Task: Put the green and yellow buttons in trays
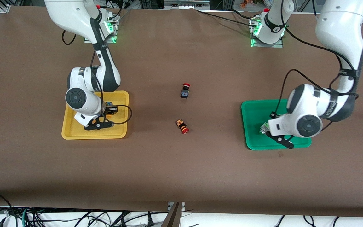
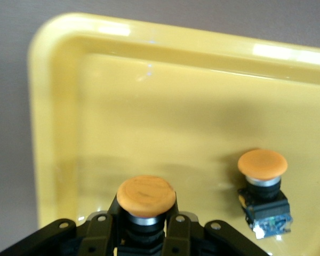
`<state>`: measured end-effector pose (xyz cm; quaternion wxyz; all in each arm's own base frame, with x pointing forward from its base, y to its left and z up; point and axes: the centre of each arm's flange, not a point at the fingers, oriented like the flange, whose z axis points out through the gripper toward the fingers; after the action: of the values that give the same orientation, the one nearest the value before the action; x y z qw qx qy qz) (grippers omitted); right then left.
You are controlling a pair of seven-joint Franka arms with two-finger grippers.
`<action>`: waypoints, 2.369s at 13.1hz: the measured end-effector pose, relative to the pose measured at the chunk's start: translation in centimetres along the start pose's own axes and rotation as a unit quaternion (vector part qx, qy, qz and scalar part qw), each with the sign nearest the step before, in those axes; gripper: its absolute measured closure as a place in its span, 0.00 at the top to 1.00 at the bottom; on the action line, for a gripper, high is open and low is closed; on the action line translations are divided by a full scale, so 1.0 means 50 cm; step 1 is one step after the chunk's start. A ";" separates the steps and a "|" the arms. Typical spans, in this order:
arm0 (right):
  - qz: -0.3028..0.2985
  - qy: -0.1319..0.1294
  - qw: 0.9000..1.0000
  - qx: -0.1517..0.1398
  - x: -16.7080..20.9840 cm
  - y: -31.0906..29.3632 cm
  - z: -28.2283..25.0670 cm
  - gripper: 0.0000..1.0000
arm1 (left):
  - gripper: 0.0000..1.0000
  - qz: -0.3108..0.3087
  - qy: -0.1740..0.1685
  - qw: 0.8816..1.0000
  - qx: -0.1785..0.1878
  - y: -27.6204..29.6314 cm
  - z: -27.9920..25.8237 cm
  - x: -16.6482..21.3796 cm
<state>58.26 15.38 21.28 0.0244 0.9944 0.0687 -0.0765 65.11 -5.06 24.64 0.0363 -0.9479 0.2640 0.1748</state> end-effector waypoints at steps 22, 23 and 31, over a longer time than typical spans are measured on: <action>-0.011 0.059 0.997 0.039 -0.242 0.115 -0.657 1.00 | 1.00 -0.228 0.139 0.963 -0.037 0.049 -0.584 -0.240; -0.008 0.061 0.997 0.036 -0.250 0.120 -0.666 1.00 | 1.00 -0.227 0.143 0.963 -0.035 0.054 -0.593 -0.242; 0.011 0.081 0.996 0.024 -0.230 0.160 -0.701 1.00 | 1.00 -0.237 0.196 0.951 -0.009 0.120 -0.628 -0.327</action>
<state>53.36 8.03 57.97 -0.0039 0.9983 0.0577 0.0032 58.76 -7.28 59.94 0.0155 -0.9990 0.0317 -0.0261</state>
